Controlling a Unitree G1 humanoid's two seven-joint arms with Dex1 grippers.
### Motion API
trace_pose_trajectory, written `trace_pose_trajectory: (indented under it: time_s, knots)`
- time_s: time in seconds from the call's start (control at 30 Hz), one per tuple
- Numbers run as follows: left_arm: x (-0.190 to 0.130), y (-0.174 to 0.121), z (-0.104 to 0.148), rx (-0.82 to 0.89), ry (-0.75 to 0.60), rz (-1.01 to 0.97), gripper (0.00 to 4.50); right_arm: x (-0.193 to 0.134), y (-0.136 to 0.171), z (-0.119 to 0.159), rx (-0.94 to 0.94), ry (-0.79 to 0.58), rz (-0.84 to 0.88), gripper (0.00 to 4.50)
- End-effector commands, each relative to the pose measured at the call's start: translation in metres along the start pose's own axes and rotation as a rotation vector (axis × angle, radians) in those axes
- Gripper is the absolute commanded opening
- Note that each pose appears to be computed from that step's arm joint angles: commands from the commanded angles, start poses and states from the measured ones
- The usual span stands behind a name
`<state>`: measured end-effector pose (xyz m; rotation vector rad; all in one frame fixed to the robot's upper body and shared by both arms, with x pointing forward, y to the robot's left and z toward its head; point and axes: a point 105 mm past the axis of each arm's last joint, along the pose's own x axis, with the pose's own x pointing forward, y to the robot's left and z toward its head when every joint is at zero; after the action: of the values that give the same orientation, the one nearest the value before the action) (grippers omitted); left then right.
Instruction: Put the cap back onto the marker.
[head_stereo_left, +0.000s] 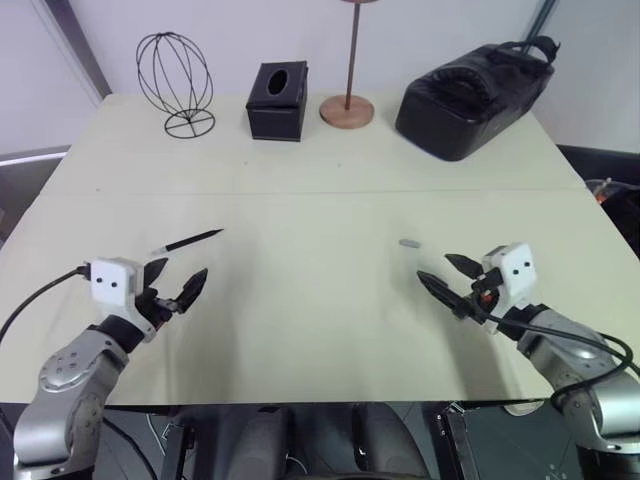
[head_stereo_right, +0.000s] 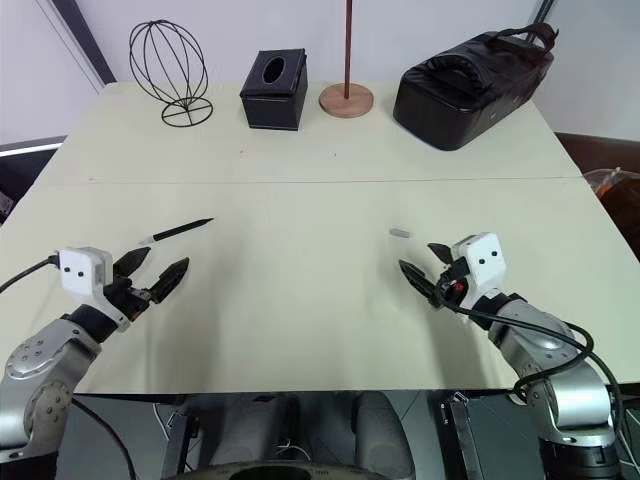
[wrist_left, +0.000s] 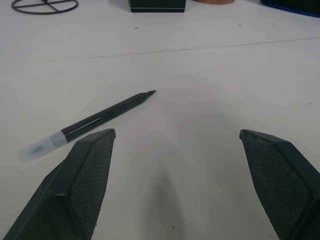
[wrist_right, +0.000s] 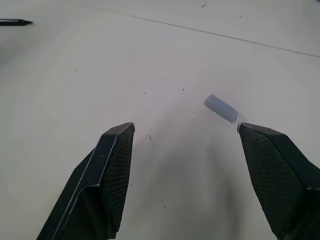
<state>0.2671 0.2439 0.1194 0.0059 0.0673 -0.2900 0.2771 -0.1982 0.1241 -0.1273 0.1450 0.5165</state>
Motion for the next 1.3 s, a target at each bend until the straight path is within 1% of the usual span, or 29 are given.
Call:
trace_pose_trajectory:
  time_s: [0.03,0.13,0.27,0.43,0.57,0.7,0.83,0.93,1.13,1.3]
  knots:
    - [0.0,0.003,0.014,0.026,-0.048,0.007,4.16,0.001,0.0,0.012,-0.035,-0.048,0.004,3.41]
    - [0.0,0.007,0.016,0.072,-0.039,-0.001,4.16,0.003,0.001,0.013,-0.037,-0.052,0.005,3.41]
    - [0.002,0.028,0.024,0.18,-0.015,-0.027,4.16,0.008,0.006,0.019,-0.042,-0.074,0.023,3.41]
    - [0.008,0.06,0.037,0.338,0.085,-0.192,4.16,0.02,0.016,0.031,-0.056,-0.112,0.066,3.41]
    - [0.022,0.074,0.042,0.418,0.159,-0.323,4.16,0.028,0.024,0.036,-0.07,-0.125,0.099,3.41]
    - [0.038,0.076,0.042,0.453,0.219,-0.459,4.16,0.034,0.029,0.04,-0.081,-0.138,0.117,3.41]
    - [0.056,0.074,0.032,0.482,0.285,-0.553,4.16,0.036,0.037,0.047,-0.087,-0.16,0.137,3.41]
    - [0.07,0.072,0.029,0.488,0.296,-0.562,4.16,0.034,0.048,0.056,-0.085,-0.184,0.175,3.41]
    - [0.088,0.071,0.027,0.496,0.313,-0.535,4.16,0.022,0.074,0.083,-0.077,-0.215,0.314,3.41]
    - [0.098,0.07,0.021,0.48,0.313,-0.488,4.16,0.019,0.078,0.092,-0.102,-0.202,0.341,3.41]
